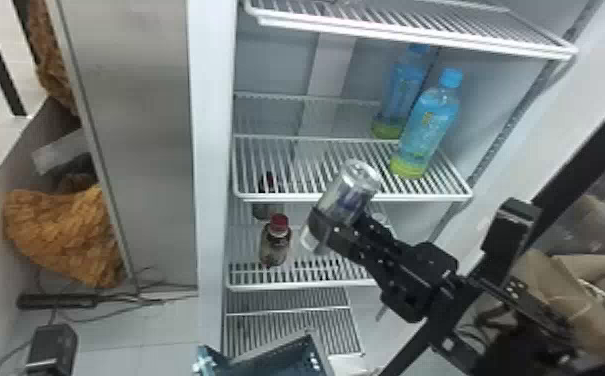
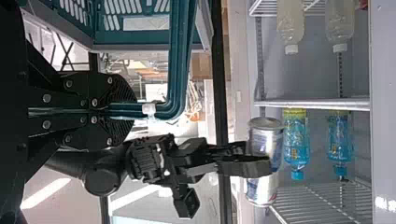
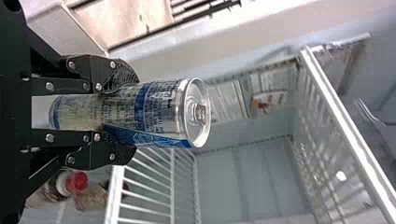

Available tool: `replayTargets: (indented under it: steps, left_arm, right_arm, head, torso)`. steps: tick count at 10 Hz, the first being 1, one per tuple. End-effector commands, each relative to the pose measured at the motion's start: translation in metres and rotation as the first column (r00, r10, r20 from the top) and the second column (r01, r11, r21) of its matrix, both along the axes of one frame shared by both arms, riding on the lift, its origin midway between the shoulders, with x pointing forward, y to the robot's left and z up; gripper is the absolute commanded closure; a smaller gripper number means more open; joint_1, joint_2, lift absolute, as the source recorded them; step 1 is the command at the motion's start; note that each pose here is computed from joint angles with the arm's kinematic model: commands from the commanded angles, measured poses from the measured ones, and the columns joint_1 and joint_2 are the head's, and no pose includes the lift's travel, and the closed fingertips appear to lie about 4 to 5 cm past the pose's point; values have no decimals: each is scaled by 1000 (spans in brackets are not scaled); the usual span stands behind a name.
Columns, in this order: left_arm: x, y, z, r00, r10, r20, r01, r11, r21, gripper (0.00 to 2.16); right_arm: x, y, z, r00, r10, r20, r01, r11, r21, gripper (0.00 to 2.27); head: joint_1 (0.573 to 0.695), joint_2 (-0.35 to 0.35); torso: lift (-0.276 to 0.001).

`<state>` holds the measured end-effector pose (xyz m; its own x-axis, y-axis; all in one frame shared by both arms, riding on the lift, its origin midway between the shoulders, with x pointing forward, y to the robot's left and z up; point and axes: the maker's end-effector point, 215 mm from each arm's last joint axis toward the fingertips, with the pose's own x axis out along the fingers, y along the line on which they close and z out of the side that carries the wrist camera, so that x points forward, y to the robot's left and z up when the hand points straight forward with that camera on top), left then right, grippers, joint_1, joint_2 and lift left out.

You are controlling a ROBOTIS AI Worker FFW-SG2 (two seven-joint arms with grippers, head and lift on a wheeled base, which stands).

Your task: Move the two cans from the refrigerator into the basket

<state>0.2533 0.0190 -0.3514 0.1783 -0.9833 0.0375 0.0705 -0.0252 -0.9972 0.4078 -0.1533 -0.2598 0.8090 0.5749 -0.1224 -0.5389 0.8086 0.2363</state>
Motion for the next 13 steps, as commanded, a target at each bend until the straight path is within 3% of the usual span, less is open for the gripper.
replayTargets:
  steps: [1, 6, 10, 13]
  left_arm:
    - [-1, 0, 0, 1000, -4, -2, 4, 1000, -1, 1197]
    - [-1, -1, 0, 1000, -8, 0, 8, 1000, 3, 1197]
    - [-2, -1, -1, 1000, -13, 1, 13, 1000, 10, 1197]
    - [0, -1, -1, 1000, -15, 5, 15, 1000, 13, 1197]
  right_arm:
    - [-18, 5, -3, 999, 33, -37, -34, 999, -7, 1208]
    - [-76, 6, -49, 961, 120, -249, -129, 991, -20, 1208]
    - [-122, 4, -79, 895, 167, -414, -197, 980, -31, 1208]
    - [-140, -5, -93, 849, 161, -504, -212, 976, -44, 1208]
  head:
    - [695, -235]
    - [695, -240]
    - [695, -275]
    - [695, -294]
  torso:
    - [-35]
    - [-35]
    - [-35]
    - [-35]
